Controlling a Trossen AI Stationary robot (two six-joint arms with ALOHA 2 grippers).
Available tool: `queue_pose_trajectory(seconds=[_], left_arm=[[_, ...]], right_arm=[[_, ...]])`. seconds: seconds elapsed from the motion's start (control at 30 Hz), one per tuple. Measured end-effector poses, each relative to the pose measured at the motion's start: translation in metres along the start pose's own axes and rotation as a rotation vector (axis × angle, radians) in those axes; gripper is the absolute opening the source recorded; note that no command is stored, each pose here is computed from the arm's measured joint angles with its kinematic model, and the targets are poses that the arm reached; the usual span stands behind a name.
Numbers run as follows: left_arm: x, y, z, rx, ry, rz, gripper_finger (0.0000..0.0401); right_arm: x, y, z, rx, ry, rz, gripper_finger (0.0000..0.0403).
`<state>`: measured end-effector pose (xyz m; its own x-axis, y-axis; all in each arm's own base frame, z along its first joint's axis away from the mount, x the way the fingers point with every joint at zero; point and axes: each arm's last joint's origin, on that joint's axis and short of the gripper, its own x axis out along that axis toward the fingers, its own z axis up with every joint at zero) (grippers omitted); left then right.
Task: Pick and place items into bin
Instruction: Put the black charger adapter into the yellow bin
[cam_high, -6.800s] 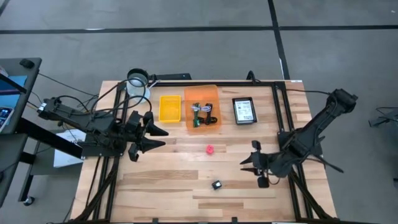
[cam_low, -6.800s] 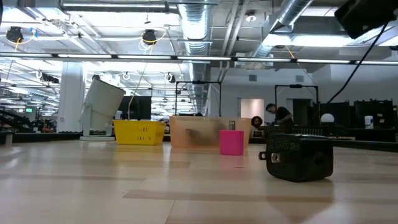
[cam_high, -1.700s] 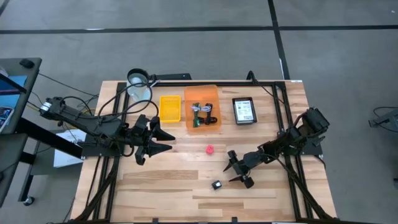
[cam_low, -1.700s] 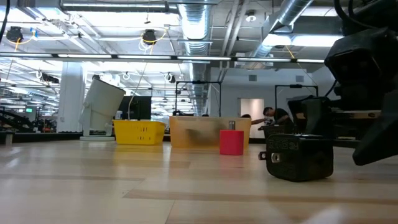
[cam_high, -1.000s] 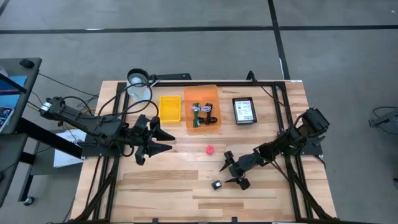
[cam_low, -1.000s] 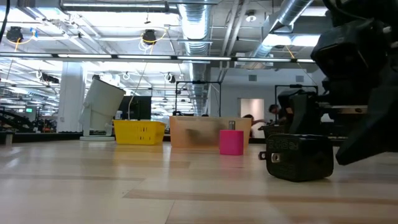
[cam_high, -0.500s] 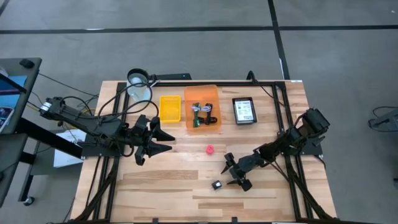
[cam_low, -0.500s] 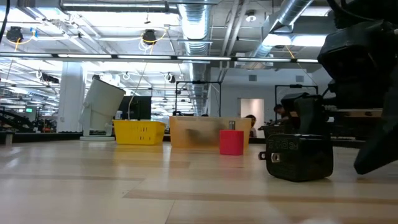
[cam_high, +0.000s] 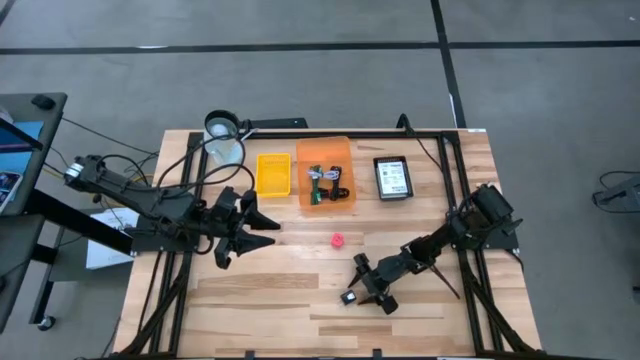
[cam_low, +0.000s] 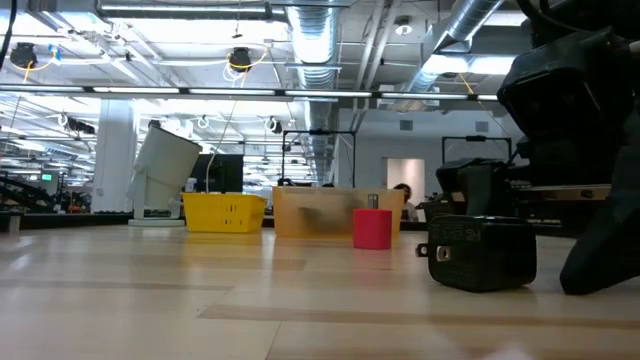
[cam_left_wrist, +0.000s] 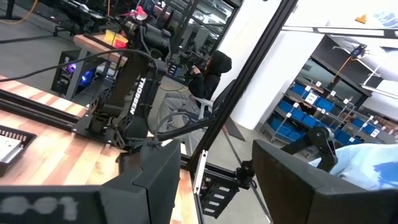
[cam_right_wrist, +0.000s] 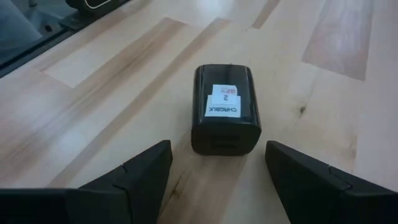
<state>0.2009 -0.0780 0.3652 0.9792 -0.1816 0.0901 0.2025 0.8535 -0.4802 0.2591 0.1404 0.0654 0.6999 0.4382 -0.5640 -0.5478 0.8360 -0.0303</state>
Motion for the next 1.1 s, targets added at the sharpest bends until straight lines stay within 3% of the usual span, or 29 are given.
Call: queue_pose_trajectory(seconds=[1.1], left_arm=[[-0.0021, -0.0082, -0.0042, -0.015, 0.008, -0.016, 0.0189]], right_arm=[[0.0044, -0.0033, 0.0072, -0.063, -0.018, -0.001, 0.0260]])
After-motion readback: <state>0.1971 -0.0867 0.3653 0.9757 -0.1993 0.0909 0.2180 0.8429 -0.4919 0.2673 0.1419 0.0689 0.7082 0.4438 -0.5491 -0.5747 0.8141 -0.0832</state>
